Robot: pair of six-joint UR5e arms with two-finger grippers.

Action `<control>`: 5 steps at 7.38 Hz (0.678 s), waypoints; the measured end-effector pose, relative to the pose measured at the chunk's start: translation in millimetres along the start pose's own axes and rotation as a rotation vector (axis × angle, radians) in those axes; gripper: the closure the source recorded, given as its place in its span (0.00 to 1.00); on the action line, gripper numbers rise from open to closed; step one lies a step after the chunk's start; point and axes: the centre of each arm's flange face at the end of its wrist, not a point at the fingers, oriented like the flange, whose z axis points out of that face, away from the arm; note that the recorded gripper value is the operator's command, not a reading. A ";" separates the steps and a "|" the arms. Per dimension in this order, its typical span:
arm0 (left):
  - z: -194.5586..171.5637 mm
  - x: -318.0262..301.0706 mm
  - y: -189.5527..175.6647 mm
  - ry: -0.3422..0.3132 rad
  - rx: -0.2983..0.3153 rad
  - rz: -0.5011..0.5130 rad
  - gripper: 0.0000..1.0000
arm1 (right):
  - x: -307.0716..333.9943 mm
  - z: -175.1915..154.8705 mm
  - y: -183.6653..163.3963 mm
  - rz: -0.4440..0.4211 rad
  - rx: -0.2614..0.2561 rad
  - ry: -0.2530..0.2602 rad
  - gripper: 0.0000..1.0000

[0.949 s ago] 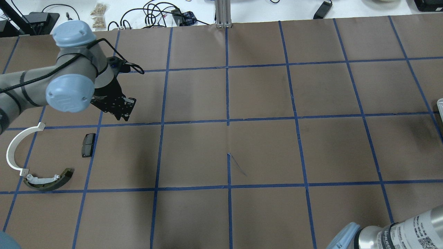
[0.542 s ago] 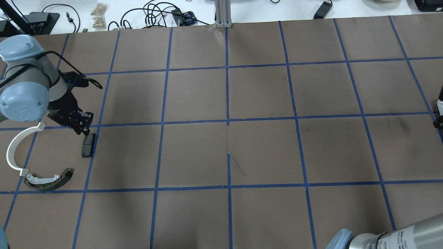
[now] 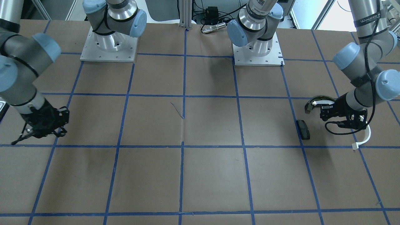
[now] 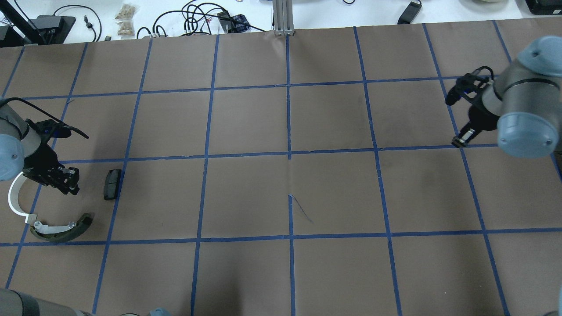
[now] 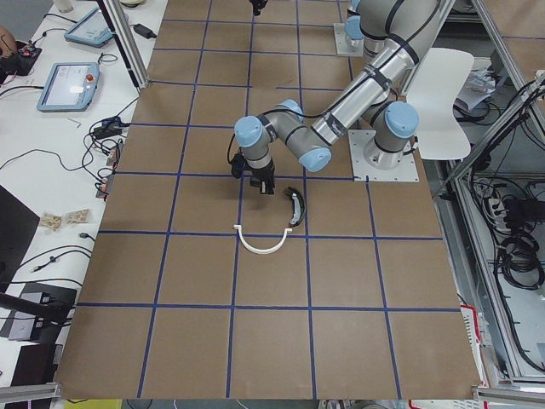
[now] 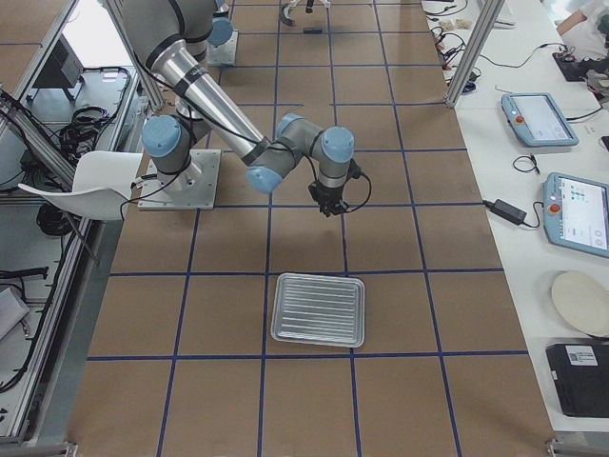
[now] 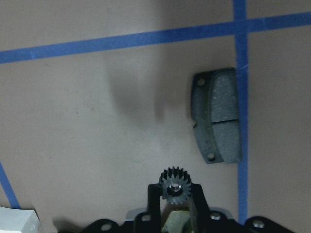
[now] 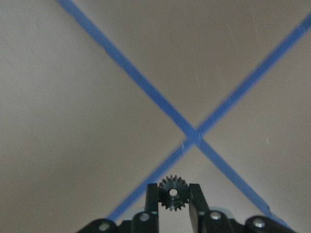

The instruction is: Place bearing gear from tray to pile

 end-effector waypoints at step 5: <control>25.0 -9.9 -11.9 0.006 0.005 -0.014 0.79 | -269.7 -4.4 -155.4 0.431 0.029 -0.029 1.00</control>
